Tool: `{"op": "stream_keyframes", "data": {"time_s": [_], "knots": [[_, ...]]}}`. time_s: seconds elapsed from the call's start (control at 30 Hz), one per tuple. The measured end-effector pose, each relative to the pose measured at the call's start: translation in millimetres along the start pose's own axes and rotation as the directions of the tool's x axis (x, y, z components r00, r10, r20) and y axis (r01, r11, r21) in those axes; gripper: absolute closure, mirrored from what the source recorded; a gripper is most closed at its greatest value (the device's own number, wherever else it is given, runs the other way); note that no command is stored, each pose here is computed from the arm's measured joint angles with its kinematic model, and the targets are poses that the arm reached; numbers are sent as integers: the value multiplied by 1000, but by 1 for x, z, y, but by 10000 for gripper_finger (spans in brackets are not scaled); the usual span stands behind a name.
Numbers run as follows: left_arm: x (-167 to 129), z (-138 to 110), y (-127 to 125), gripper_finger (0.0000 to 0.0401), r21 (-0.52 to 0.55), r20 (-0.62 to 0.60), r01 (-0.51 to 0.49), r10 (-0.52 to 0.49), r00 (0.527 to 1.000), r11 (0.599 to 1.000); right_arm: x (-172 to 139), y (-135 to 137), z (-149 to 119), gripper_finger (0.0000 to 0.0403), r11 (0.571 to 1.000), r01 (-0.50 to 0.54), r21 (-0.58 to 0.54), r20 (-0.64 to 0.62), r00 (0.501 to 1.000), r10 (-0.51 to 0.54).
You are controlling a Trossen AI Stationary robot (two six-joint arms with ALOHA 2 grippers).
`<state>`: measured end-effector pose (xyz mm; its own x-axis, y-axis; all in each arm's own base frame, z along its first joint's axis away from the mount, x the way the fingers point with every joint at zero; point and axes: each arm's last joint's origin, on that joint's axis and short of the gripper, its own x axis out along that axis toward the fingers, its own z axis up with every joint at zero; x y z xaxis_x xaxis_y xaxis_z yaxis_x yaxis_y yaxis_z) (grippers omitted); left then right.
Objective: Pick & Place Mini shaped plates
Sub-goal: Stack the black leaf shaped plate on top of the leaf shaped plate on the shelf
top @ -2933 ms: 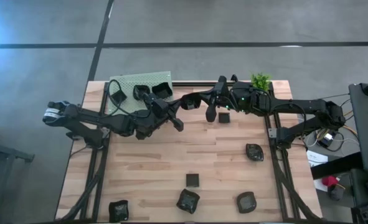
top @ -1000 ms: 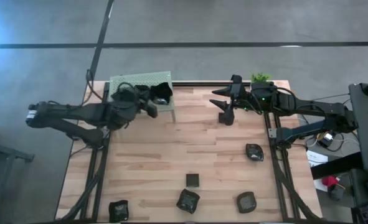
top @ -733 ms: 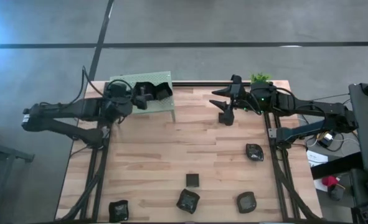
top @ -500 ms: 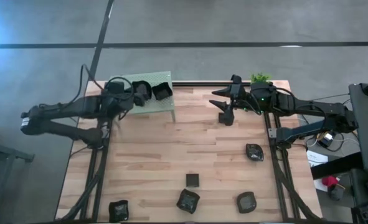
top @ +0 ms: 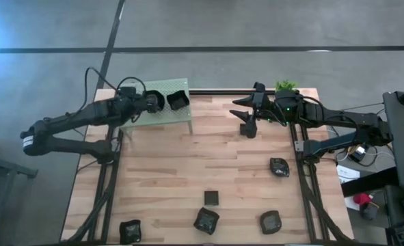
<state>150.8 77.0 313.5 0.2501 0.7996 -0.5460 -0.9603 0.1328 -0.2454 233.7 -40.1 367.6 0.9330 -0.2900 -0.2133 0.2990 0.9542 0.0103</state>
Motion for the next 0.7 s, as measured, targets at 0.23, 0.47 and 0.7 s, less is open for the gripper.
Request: {"op": "stream_keyframes", "data": {"time_s": [0.23,0.47,0.7], "knots": [[2,2,-1,401,-1,-2,10,-10,1000,1000,0,0,-1,229,1000,1,2,-2,1000,-1],[5,0,-3,401,11,-18,8,-7,1000,1000,0,0,-1,229,1000,1,2,-2,1000,-1],[9,-2,-5,401,20,-23,-7,7,1000,1000,0,0,-1,229,1000,1,2,-2,1000,-1]]}}
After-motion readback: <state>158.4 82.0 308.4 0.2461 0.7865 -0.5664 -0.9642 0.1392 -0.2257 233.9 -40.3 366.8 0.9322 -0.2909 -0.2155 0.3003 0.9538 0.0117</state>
